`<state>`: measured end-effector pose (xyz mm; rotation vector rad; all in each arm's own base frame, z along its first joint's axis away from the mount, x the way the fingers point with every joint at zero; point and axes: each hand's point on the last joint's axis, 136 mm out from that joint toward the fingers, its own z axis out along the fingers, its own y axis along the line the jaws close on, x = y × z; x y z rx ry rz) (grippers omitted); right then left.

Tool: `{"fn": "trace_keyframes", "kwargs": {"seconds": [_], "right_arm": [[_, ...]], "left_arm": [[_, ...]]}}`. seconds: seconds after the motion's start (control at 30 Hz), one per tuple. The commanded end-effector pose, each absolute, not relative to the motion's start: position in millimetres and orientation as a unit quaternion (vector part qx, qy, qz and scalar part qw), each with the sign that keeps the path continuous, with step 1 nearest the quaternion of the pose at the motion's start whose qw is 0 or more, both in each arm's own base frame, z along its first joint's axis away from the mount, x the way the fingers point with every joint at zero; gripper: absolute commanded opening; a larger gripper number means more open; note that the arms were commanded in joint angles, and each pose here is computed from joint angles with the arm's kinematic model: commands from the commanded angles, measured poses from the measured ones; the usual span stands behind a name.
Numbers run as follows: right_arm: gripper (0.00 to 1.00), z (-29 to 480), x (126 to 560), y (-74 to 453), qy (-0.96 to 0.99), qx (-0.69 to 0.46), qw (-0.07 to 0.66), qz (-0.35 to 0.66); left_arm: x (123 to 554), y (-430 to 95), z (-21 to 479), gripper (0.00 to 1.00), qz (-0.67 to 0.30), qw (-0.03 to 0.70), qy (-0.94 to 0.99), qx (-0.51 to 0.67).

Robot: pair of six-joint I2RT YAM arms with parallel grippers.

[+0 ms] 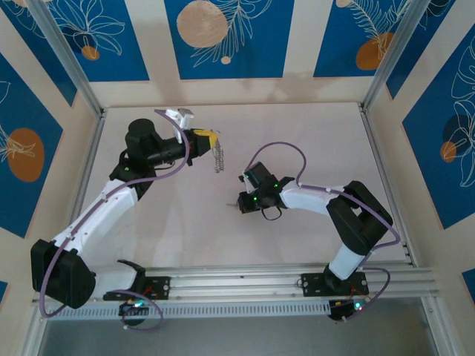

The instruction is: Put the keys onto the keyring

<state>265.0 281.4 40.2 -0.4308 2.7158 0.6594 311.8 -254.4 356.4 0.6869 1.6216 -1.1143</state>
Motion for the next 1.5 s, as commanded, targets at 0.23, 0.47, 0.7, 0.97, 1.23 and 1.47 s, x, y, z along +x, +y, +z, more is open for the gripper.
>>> {"fn": "trace_keyframes", "kwargs": {"seconds": [0.23, 0.47, 0.7, 0.97, 1.23, 1.47], "right_arm": [[0.02, 20.0, 261.6, 283.4, 0.954, -0.145, 0.127, 0.229], [0.15, 24.5, 264.1, 287.6, 0.952, -0.145, 0.132, 0.236], [0.16, 31.0, 265.8, 291.3, 0.948, -0.146, 0.138, 0.245], [0.16, 39.0, 266.3, 296.0, 0.942, -0.150, 0.148, 0.260], [0.17, 52.4, 265.8, 299.9, 0.935, -0.153, 0.159, 0.276], [0.32, 70.1, 269.9, 290.2, 0.932, -0.141, 0.188, 0.276]], "left_arm": [[302.3, -256.4, 373.5, 0.00, -0.466, 0.524, 0.646, 0.303], [301.2, -256.2, 374.3, 0.00, -0.465, 0.524, 0.645, 0.305], [300.4, -256.2, 373.2, 0.00, -0.464, 0.523, 0.646, 0.305], [300.2, -256.3, 372.3, 0.00, -0.465, 0.523, 0.646, 0.306], [300.4, -256.0, 371.2, 0.00, -0.463, 0.524, 0.646, 0.305], [299.0, -255.2, 374.5, 0.00, -0.462, 0.527, 0.644, 0.306]]}}
